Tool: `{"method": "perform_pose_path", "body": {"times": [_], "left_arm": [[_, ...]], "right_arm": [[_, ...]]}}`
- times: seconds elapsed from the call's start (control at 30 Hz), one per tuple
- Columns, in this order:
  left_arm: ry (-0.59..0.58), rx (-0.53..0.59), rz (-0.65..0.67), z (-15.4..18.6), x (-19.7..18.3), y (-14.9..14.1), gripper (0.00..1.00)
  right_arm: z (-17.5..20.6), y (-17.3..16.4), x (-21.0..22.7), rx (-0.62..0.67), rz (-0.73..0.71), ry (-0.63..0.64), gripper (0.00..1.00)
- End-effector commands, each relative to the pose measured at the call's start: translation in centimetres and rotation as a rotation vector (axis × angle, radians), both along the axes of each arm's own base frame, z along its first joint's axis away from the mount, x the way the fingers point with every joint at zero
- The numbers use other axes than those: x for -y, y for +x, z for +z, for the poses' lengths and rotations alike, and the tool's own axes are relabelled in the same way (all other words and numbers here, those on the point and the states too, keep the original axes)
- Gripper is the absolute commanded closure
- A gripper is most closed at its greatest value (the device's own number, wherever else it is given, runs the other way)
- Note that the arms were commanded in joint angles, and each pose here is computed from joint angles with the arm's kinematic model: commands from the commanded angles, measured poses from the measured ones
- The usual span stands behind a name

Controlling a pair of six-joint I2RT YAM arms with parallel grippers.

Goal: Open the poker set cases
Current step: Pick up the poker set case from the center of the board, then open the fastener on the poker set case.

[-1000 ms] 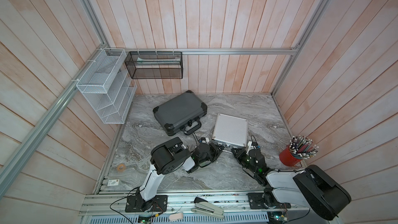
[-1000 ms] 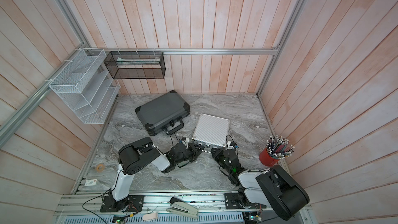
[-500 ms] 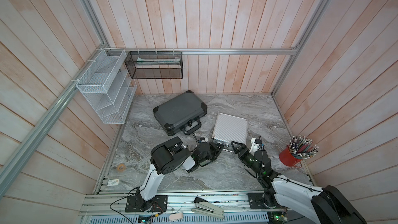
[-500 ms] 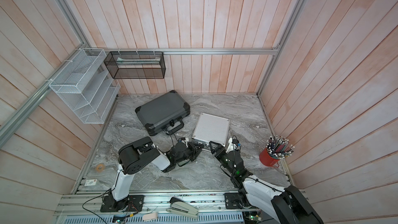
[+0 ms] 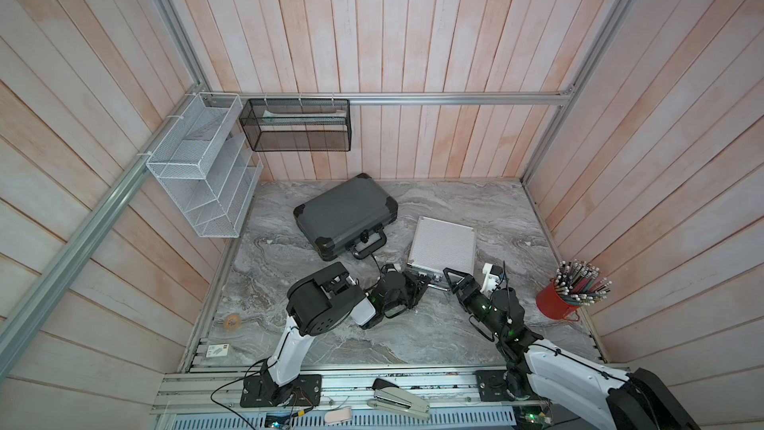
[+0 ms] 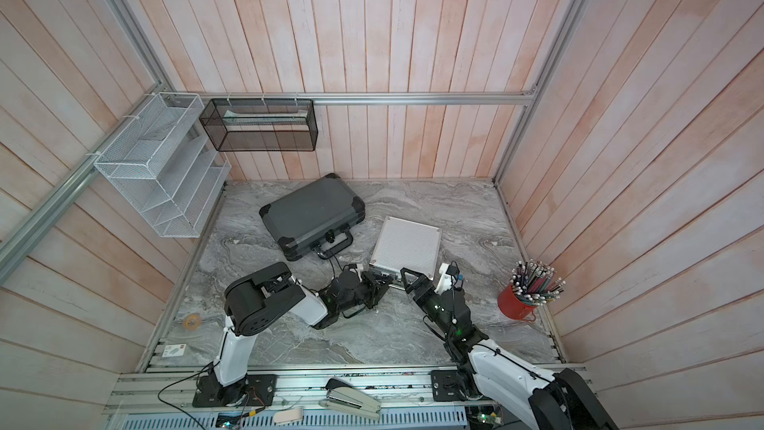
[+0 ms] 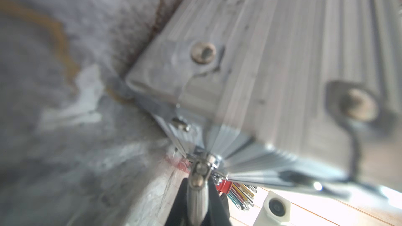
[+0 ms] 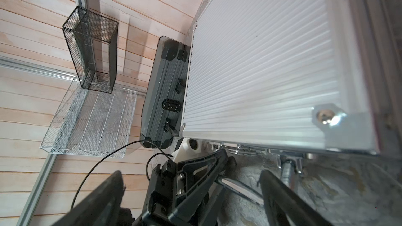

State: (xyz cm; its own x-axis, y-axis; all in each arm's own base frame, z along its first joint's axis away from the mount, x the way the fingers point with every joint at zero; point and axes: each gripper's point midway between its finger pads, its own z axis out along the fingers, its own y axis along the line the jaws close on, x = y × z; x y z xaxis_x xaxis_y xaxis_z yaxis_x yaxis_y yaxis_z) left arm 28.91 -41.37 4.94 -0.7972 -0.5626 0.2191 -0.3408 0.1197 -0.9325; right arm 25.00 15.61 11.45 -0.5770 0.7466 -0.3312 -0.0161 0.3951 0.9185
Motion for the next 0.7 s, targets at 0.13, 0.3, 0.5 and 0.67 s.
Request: {"method": "perform_pose_path", "body": {"times": [0.13, 0.3, 0.5, 0.67], "left_arm": [[-0.199, 0.159, 0.016, 9.2, 1.6, 1.6, 1.00], [-0.215, 0.166, 0.013, 10.1, 1.8, 1.5, 1.00], [-0.234, 0.173, 0.010, 11.2, 2.0, 1.6, 1.00], [-0.251, 0.167, 0.016, 11.7, 2.2, 1.8, 1.00]], "right_arm": [[-6.1, -2.9, 2.4, -0.139, -0.041, -0.047, 0.02], [-5.9, -3.2, 2.6, -0.126, -0.042, -0.042, 0.02], [-6.4, -3.5, 2.4, -0.149, -0.012, -0.047, 0.02], [-6.4, -3.6, 2.1, -0.160, 0.007, -0.050, 0.02]]}}
